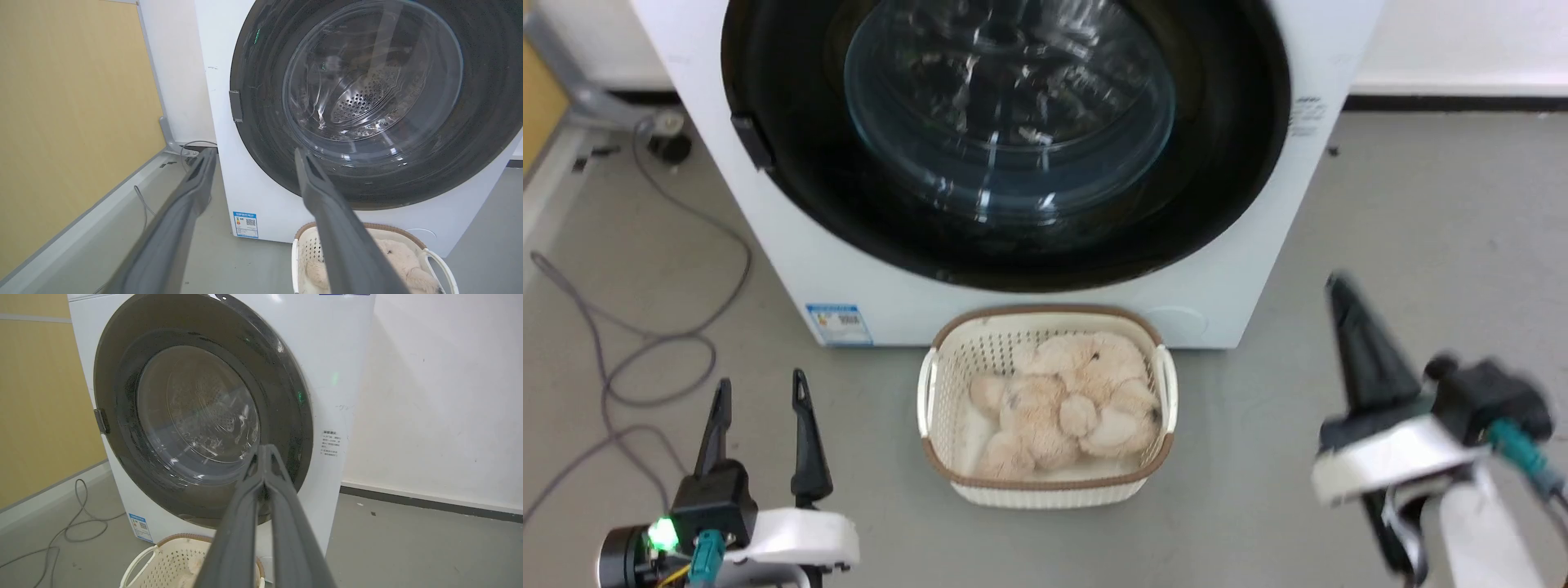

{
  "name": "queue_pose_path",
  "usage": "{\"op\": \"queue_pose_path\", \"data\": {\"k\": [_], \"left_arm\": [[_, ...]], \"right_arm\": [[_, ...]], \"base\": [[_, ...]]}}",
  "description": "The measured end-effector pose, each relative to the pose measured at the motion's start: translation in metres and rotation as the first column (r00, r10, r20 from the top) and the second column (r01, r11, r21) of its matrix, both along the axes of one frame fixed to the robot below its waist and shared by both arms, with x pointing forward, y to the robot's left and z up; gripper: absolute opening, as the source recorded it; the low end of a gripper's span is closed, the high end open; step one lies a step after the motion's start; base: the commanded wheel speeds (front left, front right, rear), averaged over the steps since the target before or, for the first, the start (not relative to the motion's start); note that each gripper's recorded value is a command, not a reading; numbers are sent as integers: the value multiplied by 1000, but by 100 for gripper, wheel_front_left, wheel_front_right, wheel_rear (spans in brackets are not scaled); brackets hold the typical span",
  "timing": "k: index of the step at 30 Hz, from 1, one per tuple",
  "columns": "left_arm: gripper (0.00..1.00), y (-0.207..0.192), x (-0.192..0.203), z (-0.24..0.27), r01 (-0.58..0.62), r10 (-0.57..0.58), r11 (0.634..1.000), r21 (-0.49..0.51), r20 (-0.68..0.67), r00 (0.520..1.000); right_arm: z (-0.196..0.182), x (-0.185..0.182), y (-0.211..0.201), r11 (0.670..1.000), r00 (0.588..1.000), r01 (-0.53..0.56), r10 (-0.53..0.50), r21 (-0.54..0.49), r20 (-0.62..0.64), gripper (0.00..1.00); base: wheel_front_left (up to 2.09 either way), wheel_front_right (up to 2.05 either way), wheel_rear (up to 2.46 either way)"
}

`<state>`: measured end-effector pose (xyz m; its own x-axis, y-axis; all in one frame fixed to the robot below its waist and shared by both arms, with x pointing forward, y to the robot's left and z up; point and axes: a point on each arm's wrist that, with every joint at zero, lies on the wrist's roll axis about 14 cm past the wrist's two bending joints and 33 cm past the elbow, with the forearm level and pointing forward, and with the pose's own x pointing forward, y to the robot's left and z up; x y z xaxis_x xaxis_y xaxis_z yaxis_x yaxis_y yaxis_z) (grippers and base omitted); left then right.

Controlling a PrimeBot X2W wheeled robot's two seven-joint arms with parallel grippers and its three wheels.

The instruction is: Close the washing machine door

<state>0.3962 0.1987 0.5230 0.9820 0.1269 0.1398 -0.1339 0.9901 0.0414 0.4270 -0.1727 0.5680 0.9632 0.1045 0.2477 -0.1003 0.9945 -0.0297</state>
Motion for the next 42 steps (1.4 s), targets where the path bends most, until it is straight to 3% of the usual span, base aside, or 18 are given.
{"op": "queue_pose_path", "data": {"k": [2,4,5,15,16,42], "left_arm": [[100,-2,-4,2,4,-4,1000,2,5,1000],[100,-4,-8,3,11,-11,1000,2,7,1000],[100,-5,-10,4,14,-14,1000,2,9,1000],[100,-10,-23,4,37,-37,999,4,6,999],[0,-10,-24,4,39,-39,999,3,7,999],[0,-11,-25,2,48,-48,999,-4,-23,999]], "right_arm": [[-11,-12,-1,999,999,1,0,46,-34,0],[-21,-23,-1,995,998,3,4,104,-63,54],[-25,-28,0,993,997,1,8,118,-74,100],[-42,-55,-1,990,993,11,6,139,-121,100],[-42,-55,-1,990,993,11,6,139,-122,0],[-40,-53,3,994,991,-1,17,111,-136,0]], "base": [[0,0,0],[0,0,0],[0,0,0],[0,0,0],[0,0,0],[0,0,0]]}}
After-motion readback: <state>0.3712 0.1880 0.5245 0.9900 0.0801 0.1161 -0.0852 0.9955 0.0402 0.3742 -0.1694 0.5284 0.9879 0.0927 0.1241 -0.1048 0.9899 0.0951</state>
